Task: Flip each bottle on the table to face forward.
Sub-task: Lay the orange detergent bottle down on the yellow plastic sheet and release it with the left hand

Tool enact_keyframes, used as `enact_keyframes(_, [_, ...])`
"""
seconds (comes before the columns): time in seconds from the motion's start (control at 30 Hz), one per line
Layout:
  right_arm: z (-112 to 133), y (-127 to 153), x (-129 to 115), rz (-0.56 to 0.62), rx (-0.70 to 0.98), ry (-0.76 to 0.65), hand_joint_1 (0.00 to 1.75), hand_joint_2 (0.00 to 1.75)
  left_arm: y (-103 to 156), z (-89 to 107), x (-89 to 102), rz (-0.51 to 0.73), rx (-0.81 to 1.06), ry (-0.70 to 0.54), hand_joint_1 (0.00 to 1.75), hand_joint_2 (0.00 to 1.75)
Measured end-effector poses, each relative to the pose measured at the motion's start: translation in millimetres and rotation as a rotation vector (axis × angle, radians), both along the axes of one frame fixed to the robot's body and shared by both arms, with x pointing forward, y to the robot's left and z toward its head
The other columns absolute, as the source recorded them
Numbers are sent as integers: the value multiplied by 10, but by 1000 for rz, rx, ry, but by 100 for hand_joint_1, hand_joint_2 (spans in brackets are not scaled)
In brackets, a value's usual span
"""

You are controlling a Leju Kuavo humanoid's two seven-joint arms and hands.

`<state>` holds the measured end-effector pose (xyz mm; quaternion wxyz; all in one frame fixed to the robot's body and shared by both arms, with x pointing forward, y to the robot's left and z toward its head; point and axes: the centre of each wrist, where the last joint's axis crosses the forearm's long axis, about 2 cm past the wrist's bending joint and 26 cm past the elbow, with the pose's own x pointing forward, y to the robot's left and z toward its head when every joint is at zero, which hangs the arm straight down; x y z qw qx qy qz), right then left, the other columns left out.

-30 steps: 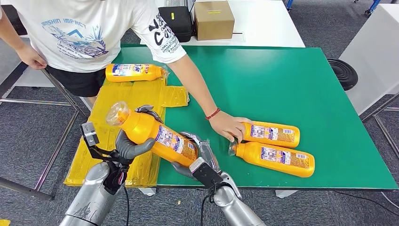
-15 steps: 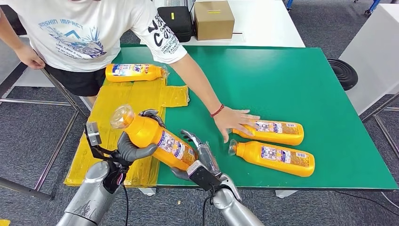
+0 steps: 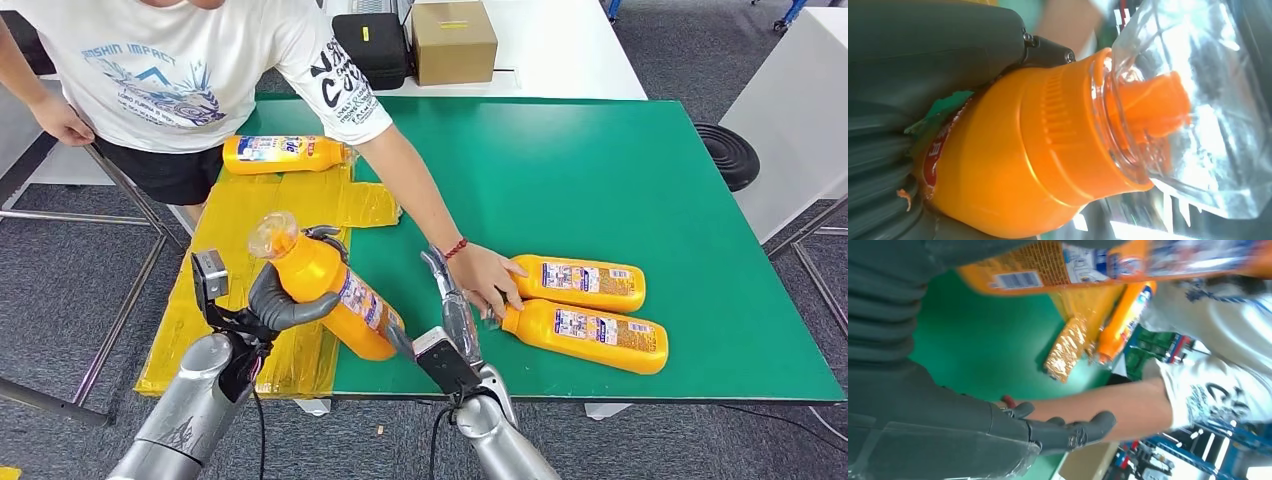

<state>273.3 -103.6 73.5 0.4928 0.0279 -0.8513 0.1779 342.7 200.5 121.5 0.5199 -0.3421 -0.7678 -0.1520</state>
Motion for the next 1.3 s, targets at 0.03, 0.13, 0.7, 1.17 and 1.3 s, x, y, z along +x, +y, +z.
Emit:
enact_keyframes(0.03, [24,-1,3,-1,10,-6,0,0,32,6,29,41,31,-13,175,175])
enact_keyframes(0.13, [90,-5,7,0,40,-23,0,0,136,35,120,150,117,-54,175,175])
enact_keyframes(0.7, [366,-78,-102,52,214,-72,0,0,703,395,597,668,736,-402,175,175])
enact_keyframes(1.17, [415,-303,-55,-32,298,-74,0,0,1123,603,818,442,1415,-560,175,175])
enact_keyframes(1.3, [443,-438,-75,-83,330,-88,0,0,1210,538,792,375,1493,-553,175,175])
